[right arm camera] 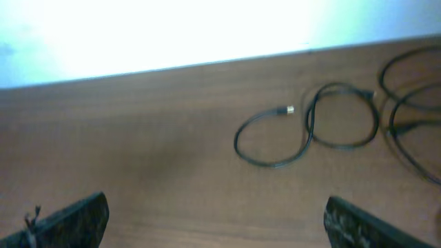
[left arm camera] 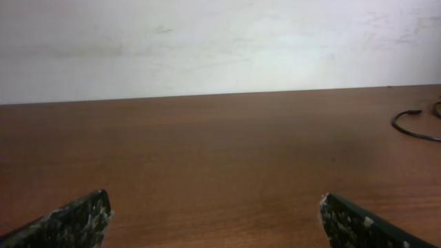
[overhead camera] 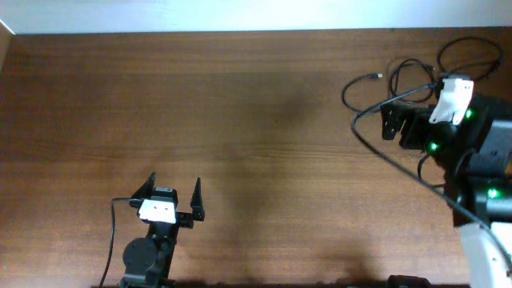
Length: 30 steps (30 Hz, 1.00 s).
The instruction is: Untangle cables
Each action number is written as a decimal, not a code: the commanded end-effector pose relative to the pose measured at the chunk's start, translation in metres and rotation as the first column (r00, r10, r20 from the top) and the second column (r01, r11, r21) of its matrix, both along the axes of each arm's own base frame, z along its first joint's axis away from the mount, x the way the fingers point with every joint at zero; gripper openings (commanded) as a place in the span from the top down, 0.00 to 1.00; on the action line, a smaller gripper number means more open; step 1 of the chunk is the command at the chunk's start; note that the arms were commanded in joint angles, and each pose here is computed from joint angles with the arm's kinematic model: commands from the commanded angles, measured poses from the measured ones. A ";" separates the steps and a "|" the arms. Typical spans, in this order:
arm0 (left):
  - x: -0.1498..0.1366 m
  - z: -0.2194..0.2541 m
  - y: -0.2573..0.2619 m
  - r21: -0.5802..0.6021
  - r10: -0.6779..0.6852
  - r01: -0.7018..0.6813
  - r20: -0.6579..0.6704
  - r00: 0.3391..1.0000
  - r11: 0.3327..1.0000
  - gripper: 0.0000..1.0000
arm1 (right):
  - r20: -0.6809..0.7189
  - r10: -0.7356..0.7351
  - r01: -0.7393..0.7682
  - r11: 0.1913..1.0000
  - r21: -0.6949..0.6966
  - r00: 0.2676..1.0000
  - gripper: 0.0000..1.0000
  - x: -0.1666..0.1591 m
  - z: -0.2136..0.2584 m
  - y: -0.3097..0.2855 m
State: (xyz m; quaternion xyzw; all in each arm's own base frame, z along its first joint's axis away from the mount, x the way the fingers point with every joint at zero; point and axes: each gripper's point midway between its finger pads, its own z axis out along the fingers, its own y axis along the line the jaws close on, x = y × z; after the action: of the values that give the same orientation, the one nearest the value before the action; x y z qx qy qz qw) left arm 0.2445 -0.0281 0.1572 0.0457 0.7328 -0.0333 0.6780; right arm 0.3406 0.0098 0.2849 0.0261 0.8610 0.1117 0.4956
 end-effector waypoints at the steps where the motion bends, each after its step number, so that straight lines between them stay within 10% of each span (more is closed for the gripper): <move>1: 0.000 -0.001 -0.001 0.018 -0.011 0.011 0.000 1.000 1.000 0.01 | 0.103 0.004 -0.003 1.000 -0.007 0.995 0.01 -0.008 -0.002 0.003; 13: 0.000 -0.001 -0.001 0.018 -0.011 0.011 0.000 1.000 1.000 0.01 | 0.552 0.024 0.005 0.999 -0.051 0.833 0.01 -0.046 -0.020 0.007; 30: 0.000 -0.001 -0.001 0.018 -0.010 0.010 0.000 1.000 1.000 0.01 | 0.657 0.031 0.021 0.997 -0.071 0.754 0.01 -0.093 -0.061 0.010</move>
State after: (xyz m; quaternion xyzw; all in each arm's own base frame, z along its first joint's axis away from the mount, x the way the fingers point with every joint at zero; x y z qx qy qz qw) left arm 0.2445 -0.0282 0.1574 0.0458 0.7326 -0.0335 0.6783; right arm 0.2510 0.0185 0.2213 -0.0320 0.6426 0.0831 0.7610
